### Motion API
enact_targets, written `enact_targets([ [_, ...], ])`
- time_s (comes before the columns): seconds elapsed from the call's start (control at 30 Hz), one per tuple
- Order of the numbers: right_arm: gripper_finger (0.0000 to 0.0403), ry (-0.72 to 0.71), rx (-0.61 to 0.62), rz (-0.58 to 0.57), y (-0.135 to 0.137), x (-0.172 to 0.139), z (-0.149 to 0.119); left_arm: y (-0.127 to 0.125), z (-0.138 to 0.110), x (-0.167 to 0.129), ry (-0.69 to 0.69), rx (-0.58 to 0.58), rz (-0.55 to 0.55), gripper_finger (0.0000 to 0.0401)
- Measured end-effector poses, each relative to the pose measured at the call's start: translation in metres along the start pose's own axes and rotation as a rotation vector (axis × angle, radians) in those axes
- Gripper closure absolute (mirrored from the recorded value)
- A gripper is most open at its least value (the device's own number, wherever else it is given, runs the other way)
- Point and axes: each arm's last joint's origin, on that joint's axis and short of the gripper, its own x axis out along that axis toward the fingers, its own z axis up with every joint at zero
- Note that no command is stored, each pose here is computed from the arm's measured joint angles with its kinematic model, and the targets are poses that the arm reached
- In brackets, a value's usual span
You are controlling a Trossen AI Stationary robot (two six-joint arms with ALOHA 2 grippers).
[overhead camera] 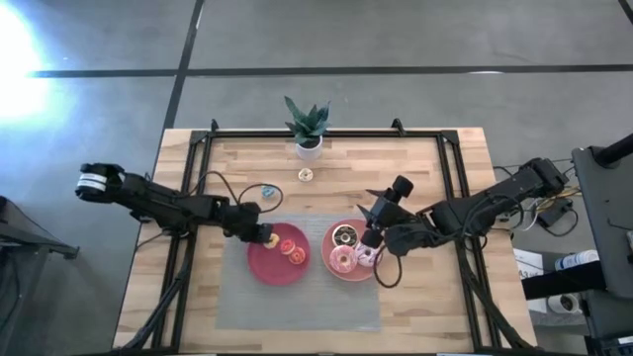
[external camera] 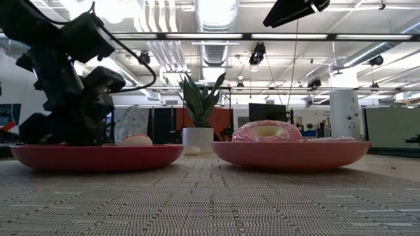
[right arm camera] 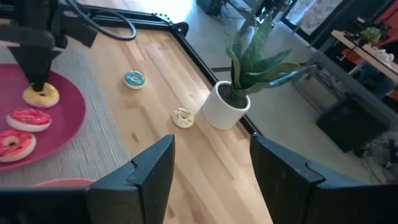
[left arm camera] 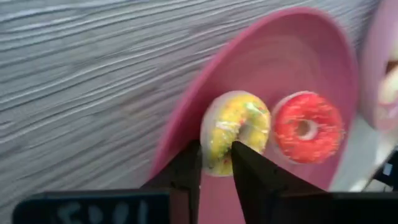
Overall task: Pick & Place donuts
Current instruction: Put the small yellow donut on the pink plate, then put the small blue donut on the pink plate
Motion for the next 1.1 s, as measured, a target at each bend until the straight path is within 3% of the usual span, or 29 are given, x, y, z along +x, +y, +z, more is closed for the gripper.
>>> enact_targets([
  [0.2,0.0202,0.001,-0.008,0.004,0.0,0.0,0.0,-0.025,0.004,-0.011,-0.018,0.059,-0.038,0.0312],
  [0.4,0.0202,0.003,-0.012,0.003,0.0,0.0,-0.001,-0.024,0.003,-0.025,0.0,0.102,0.189,0.0295],
  [0.5,0.0202,0.003,-0.019,0.003,0.0,0.0,-0.001,-0.032,0.004,-0.036,-0.06,0.133,0.249,0.0293],
  [0.63,0.0202,0.004,-0.021,0.002,0.0,0.0,-0.001,-0.062,0.012,-0.056,-0.266,0.278,0.205,0.0293],
  [0.73,0.0202,0.004,-0.02,0.002,0.0,0.0,-0.001,-0.07,0.022,-0.062,-0.39,0.44,0.276,0.0293],
  [0.93,0.0202,0.005,-0.017,0.002,0.0,0.0,-0.001,-0.064,0.05,-0.045,-0.339,0.605,0.441,0.0293],
  [1.0,0.0202,0.005,-0.012,0.002,0.0,0.0,-0.001,-0.06,0.059,-0.038,-0.294,0.577,0.471,0.0293],
  [1.1,0.0202,0.005,0.003,0.002,0.0,0.0,-0.001,-0.056,0.074,-0.031,-0.231,0.435,0.492,0.0293],
])
